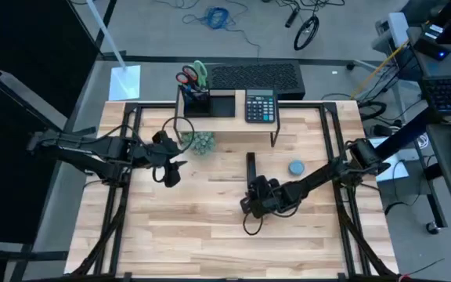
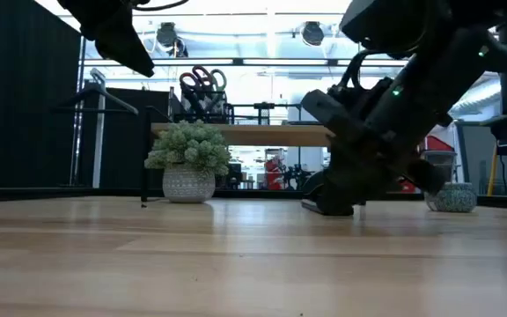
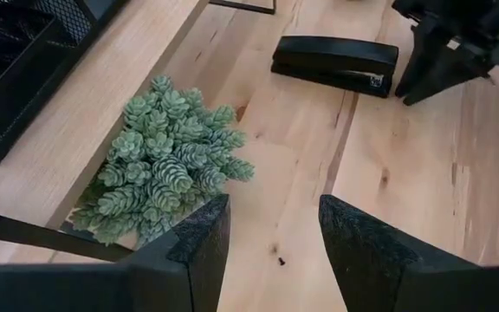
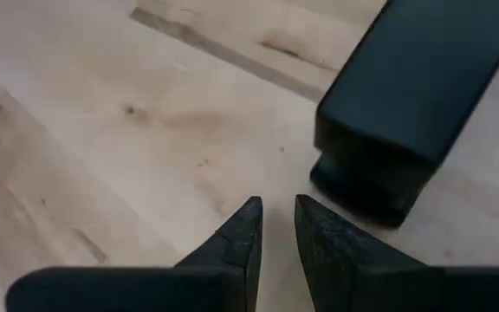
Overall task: Pick and place office supplies into organizer
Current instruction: Move the black stapler under the shelf
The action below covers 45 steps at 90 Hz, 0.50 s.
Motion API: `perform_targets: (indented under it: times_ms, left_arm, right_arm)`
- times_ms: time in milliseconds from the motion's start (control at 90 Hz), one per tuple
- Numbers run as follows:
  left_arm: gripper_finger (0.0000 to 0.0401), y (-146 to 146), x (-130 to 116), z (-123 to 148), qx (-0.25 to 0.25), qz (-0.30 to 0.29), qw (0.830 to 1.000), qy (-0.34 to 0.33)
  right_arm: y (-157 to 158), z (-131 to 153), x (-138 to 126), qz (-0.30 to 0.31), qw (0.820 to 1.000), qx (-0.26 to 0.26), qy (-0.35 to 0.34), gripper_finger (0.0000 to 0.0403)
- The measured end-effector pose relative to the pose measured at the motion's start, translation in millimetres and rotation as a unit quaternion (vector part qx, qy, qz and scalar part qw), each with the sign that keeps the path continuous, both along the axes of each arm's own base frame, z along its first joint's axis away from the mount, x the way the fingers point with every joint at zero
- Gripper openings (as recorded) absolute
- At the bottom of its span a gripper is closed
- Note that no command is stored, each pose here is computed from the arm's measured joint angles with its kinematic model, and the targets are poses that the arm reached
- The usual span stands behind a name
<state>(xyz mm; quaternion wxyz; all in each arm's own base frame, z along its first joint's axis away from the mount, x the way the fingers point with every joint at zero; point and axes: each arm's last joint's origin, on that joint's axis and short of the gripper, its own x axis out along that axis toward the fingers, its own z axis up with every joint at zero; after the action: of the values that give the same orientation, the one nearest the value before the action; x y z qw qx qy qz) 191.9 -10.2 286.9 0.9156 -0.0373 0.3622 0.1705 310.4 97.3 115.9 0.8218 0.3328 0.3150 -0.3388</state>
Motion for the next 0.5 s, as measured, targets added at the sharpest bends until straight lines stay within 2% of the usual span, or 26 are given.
perform_targets:
  times_ms: [500]
  left_arm:
    - [0.0167,-0.1,0.0,0.0,0.0,0.0,1.0,0.0]
  right_arm:
    - [-30.3,0.2,7.8,-0.003,0.999,-0.034,0.023,0.0054]
